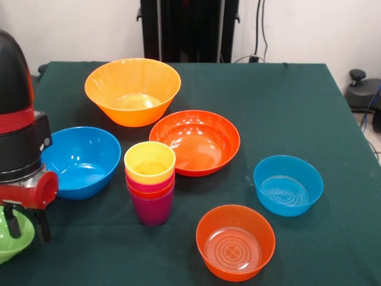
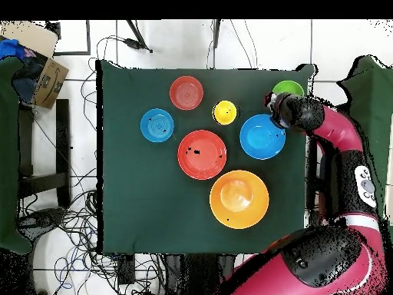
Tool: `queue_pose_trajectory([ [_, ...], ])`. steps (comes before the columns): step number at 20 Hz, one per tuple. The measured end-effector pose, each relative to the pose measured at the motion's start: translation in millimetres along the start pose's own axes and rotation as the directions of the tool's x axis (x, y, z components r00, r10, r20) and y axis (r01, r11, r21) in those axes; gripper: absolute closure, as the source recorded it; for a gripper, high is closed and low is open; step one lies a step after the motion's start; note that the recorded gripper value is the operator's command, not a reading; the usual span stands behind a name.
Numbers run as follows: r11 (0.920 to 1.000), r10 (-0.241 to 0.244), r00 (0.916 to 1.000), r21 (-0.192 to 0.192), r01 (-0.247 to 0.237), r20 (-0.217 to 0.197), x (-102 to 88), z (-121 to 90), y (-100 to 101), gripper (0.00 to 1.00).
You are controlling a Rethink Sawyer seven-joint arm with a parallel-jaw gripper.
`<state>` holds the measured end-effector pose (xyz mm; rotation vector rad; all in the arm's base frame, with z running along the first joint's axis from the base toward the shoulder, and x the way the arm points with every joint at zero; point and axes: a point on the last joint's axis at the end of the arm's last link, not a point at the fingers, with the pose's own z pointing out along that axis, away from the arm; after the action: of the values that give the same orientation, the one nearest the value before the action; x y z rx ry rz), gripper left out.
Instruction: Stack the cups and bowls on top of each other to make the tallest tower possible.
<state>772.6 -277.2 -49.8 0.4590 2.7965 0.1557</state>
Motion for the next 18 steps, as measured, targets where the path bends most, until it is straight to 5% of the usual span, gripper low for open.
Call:
queue_pose_trajectory([
  [13,0.9997,-0.011,0.9999,0.023,0.010,0.012,0.5,-3,-21,0.00],
  [14,0.9998,-0.007,0.9999,0.018,0.007,0.013,0.3,-2,-21,1.00],
  [18,0.9999,-0.005,0.9997,0.012,0.004,0.023,-3.7,-6,-20,1.00],
])
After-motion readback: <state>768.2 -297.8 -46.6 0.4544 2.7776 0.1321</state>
